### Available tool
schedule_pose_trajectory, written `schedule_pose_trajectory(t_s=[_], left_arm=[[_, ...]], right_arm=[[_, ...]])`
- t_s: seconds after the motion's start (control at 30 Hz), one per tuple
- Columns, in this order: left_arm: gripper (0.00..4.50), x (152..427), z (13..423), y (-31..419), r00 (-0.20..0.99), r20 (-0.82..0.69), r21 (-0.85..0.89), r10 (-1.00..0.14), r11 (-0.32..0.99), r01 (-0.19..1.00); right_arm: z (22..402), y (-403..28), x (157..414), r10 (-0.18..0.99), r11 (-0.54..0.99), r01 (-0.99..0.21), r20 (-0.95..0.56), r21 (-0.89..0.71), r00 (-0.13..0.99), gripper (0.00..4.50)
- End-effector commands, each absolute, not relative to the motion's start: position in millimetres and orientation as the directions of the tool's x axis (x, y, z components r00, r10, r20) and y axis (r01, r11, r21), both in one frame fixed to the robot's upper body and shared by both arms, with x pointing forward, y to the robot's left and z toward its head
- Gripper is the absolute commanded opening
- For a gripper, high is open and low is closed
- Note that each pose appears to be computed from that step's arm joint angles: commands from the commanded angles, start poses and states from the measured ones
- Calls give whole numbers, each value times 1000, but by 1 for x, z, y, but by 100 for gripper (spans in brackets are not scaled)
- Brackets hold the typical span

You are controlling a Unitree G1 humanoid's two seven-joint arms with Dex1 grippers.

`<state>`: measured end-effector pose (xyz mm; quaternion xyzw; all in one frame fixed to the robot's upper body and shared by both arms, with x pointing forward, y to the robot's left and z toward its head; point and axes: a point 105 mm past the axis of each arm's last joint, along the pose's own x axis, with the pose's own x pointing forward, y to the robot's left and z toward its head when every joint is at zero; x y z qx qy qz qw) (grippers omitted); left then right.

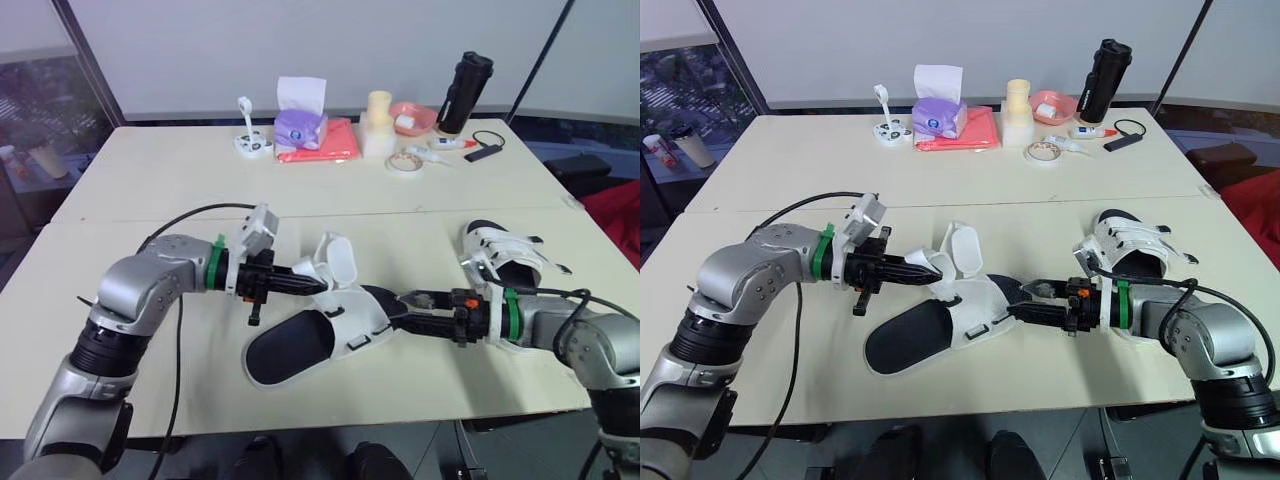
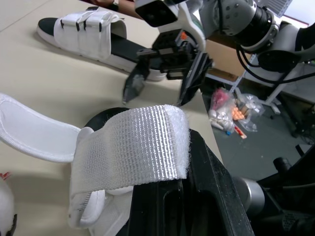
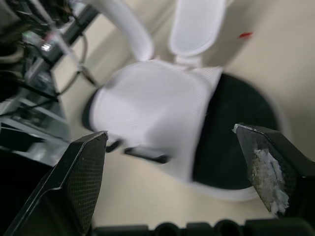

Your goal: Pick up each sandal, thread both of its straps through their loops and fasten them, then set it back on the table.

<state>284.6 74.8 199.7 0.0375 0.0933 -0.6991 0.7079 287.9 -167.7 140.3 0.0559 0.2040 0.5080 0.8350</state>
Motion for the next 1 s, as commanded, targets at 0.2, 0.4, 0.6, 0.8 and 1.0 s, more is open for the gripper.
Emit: schedule_pose_trajectory(t_s=[0.2, 0.4, 0.6, 0.8, 1.0], left_arm=[[0, 285, 203, 60, -17, -165, -43, -986, -9, 999], [0, 278, 201, 55, -74, -165, -82, -983, -61, 995], [0, 274, 199, 48, -104, -134, -126, -985, -88, 988], [0, 274, 192, 45, -113, -149, -141, -982, -92, 986], [0, 272, 180, 44, -123, -187, -146, -975, -96, 985]], right_arm=[[144, -144, 299, 868, 451, -890, -265, 70, 420, 51], [117, -152, 298, 838, 444, -896, -361, 16, 409, 2], [113, -158, 303, 826, 476, -879, -352, 14, 441, 2], [130, -168, 308, 828, 510, -859, -292, 41, 478, 2], [123, -168, 305, 824, 506, -861, -321, 48, 466, 2]])
